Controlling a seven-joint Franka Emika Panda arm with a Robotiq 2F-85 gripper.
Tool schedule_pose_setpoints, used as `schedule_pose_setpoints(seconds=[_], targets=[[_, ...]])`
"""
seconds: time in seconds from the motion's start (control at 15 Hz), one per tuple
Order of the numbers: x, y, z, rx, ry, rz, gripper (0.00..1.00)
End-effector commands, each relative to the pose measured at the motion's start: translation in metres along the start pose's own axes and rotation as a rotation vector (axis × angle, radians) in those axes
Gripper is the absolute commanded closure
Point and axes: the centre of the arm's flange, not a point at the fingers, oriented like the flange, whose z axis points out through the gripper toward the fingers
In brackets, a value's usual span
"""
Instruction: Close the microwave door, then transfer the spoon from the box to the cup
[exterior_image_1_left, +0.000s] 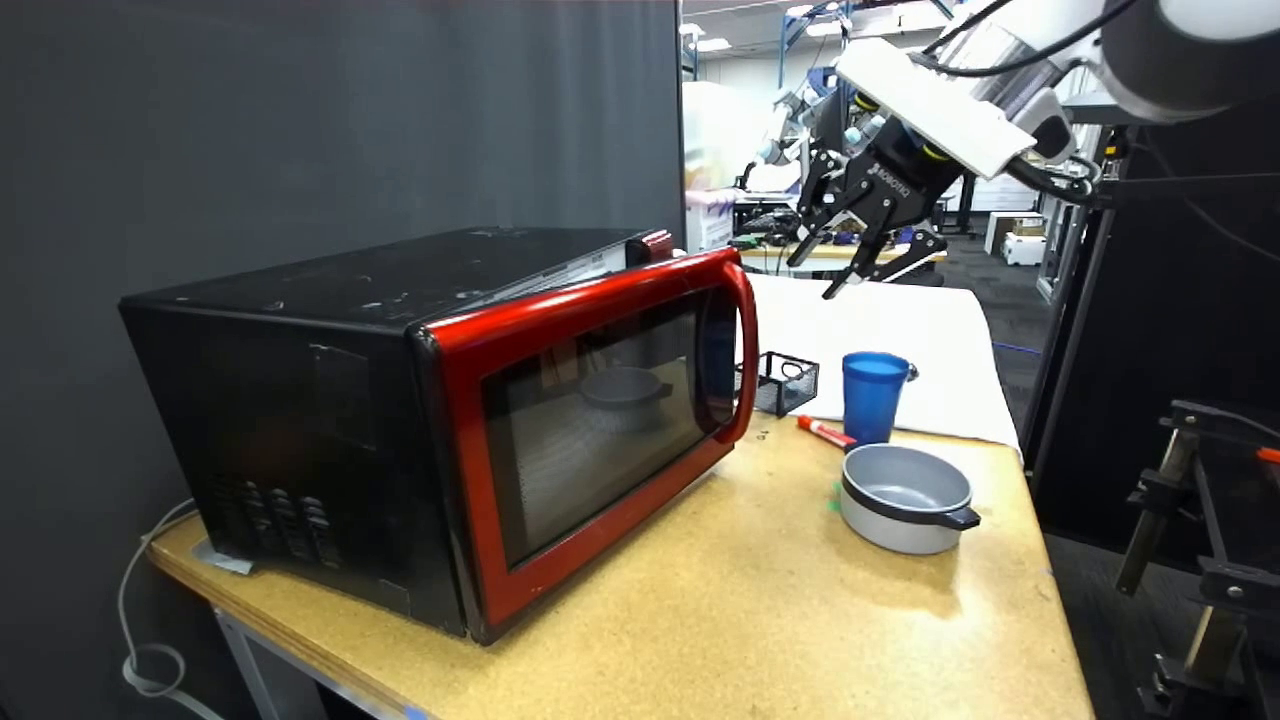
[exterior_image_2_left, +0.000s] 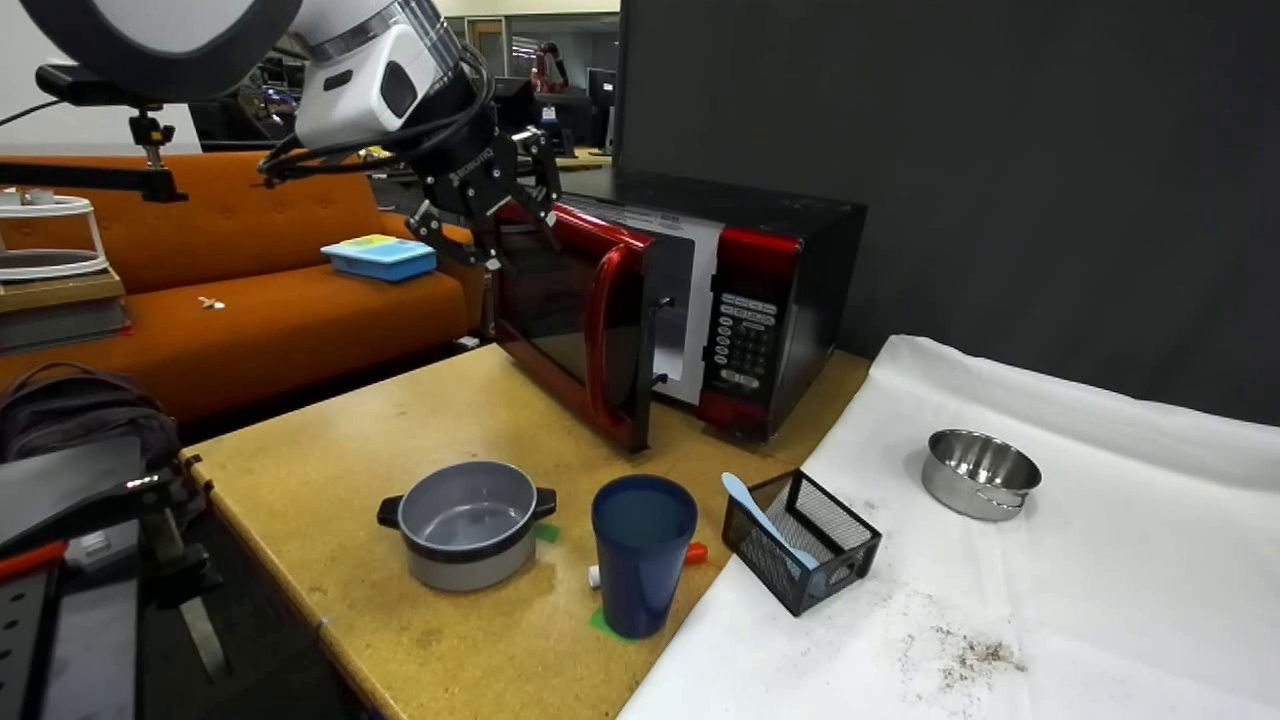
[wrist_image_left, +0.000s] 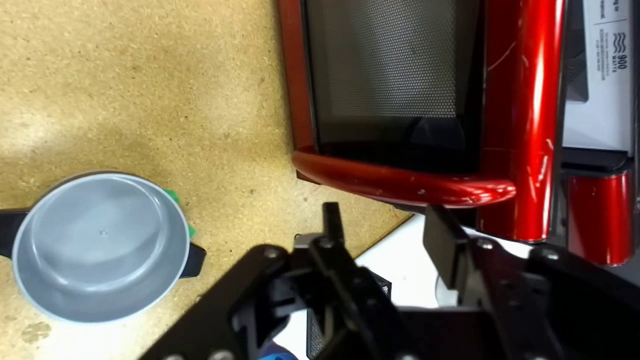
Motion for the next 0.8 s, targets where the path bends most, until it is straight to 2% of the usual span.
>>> schedule_pose_setpoints(seconds=[0.0, 0.13, 0.4, 0.73], targets=[[-0.027, 0.021, 0.009, 0.047, 0.007, 0.005, 0.83], [-0.037, 0.015, 0.004, 0.061, -0.004, 0.008, 0.99], [-0.044, 0.010, 0.000, 0.085, -0.007, 0.021, 1.00], [-0.046, -0.006, 0.015, 0.066, 0.002, -0.010, 1.00]])
